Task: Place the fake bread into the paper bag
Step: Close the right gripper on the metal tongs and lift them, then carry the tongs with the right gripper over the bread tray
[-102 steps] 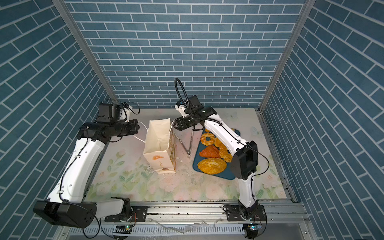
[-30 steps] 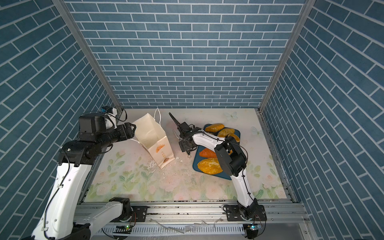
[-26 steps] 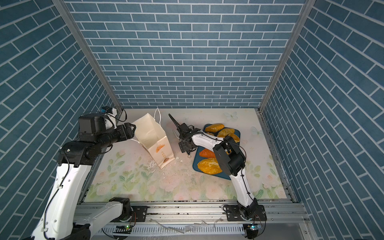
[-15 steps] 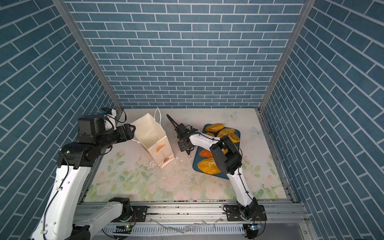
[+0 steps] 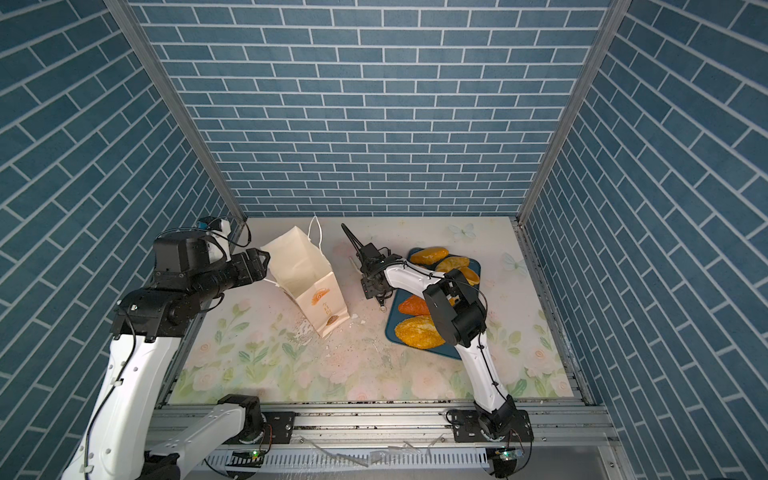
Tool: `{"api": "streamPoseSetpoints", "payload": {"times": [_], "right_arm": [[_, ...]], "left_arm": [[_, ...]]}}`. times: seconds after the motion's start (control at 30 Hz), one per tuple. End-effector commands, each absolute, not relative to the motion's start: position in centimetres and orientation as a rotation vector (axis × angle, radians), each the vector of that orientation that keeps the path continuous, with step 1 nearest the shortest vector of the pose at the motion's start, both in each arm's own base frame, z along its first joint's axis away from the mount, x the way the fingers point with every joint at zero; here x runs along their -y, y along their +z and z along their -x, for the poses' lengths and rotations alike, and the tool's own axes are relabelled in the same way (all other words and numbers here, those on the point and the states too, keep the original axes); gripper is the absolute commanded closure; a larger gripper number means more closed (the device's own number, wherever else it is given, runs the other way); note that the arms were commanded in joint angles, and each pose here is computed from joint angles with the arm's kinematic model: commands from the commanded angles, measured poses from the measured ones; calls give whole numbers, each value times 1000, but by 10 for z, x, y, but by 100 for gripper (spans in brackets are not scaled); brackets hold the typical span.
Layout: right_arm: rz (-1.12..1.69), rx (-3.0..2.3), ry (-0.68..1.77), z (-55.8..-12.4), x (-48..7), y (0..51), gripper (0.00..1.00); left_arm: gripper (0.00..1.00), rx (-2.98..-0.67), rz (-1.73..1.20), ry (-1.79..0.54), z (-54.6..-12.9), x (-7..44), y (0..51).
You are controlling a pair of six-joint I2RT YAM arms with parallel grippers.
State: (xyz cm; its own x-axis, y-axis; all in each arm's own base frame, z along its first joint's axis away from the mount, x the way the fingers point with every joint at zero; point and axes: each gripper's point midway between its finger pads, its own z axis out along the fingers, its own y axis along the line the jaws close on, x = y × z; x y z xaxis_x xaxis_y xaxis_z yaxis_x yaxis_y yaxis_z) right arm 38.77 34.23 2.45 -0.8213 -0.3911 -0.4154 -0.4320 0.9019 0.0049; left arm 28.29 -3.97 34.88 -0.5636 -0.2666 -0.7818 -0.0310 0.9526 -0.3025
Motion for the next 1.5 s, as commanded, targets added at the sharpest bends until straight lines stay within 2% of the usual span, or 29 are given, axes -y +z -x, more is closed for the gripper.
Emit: {"api": "streamPoseSetpoints", "payload": {"times": [0.0,0.33,0.57,0.73,0.83,1.23,1.47], "right_arm": [[574,-2789,97,-364,-325,-9,24],[540,-2853,111,-352,-323,-21,23],[535,-2833,117,-354,-323,-15,35],[571,-2767,93,-362,-322,5,44],[611,-2684,116,-369,-325,40,48],[733,-2547,231,-378,-323,142,50],[754,-2541,229,-388,-324,141,50]], "left_arm": [[19,-2158,226,-314,-281,38,347],[19,-2153,236,-324,-280,38,346],[19,-2148,243,-326,-279,38,346],[19,-2145,242,-328,-279,38,347],[19,-2142,240,-330,-279,39,348],[19,-2118,227,-330,-277,39,358],[19,-2114,227,-340,-279,40,358]]}}
